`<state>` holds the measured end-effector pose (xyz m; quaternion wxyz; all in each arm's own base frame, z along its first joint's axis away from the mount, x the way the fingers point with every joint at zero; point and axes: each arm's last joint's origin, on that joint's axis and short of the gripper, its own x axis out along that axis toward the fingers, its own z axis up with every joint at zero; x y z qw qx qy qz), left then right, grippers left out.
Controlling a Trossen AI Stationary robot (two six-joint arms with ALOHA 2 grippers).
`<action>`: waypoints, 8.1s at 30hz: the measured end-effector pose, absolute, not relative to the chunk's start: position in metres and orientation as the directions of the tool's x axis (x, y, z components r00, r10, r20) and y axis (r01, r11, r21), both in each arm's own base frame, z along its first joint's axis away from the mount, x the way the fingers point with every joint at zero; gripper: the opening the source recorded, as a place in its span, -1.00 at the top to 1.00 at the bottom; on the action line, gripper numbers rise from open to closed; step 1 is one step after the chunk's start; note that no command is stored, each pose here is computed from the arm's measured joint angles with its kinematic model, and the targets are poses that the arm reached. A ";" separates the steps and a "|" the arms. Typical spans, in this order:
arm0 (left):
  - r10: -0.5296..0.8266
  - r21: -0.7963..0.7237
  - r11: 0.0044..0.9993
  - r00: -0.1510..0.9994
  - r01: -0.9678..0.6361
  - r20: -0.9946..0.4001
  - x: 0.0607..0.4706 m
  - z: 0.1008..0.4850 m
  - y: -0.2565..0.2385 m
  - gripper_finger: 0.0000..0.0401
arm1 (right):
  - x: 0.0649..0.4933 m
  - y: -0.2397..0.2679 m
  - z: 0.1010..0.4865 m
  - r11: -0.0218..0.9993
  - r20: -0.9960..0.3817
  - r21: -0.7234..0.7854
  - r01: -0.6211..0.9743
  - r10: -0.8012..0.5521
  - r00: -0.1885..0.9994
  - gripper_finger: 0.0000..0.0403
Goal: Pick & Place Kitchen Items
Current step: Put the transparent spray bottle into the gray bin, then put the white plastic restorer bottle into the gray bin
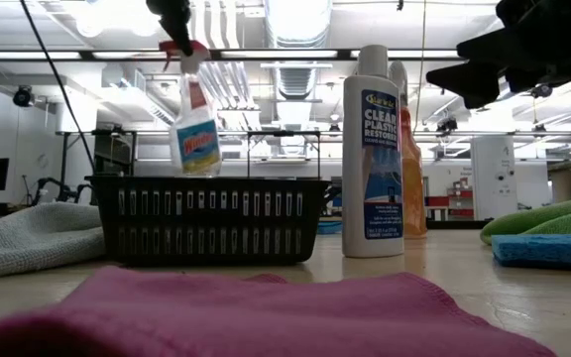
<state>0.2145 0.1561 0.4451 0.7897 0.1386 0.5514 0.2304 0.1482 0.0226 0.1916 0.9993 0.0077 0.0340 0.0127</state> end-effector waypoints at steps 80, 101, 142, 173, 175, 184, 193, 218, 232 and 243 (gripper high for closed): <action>0.292 0.349 0.931 0.355 0.107 -0.888 0.300 0.374 0.204 0.02 | 0.155 0.025 0.191 0.997 -0.106 0.018 -0.070 0.072 0.992 -0.68; 0.363 0.398 0.917 0.377 0.018 -0.852 0.286 0.391 0.205 -0.08 | 0.155 0.025 0.191 0.997 -0.107 0.019 -0.072 0.073 0.992 -0.68; 0.229 0.096 0.972 0.946 -0.213 -0.228 0.170 0.314 0.094 -0.08 | 0.168 0.028 0.217 0.996 0.009 -0.050 -0.073 0.074 0.997 -0.68; 0.387 0.122 0.922 0.885 -0.368 -0.260 0.114 0.247 0.064 -0.08 | 0.303 0.060 0.293 0.953 -0.745 0.122 -0.278 0.273 0.609 -0.68; 0.388 0.120 0.922 0.884 -0.369 -0.261 0.113 0.246 0.063 -0.08 | 0.309 0.061 0.294 0.950 -0.765 0.133 -0.282 0.280 0.580 -0.68; 0.391 0.108 0.920 0.882 -0.376 -0.263 0.112 0.245 0.063 -0.08 | 0.322 0.064 0.288 0.945 -0.829 0.139 -0.298 0.275 0.488 -0.68; 0.393 0.102 0.919 0.881 -0.380 -0.264 0.112 0.245 0.063 -0.08 | 0.324 0.064 0.290 0.945 -0.823 0.128 -0.299 0.270 0.500 -0.68; 0.408 0.106 0.913 0.874 -0.394 -0.264 0.112 0.244 0.063 -0.08 | 0.336 0.065 0.282 0.954 -0.882 0.101 -0.282 0.217 0.419 -0.25; 0.407 0.106 0.913 0.874 -0.393 -0.264 0.112 0.244 0.063 -0.08 | 0.338 0.066 0.286 0.953 -0.882 0.099 -0.285 0.217 0.418 0.27; 0.407 0.106 0.913 0.874 -0.393 -0.264 0.112 0.244 0.063 -0.08 | 0.338 0.066 0.288 0.954 -0.885 0.100 -0.284 0.215 0.412 0.47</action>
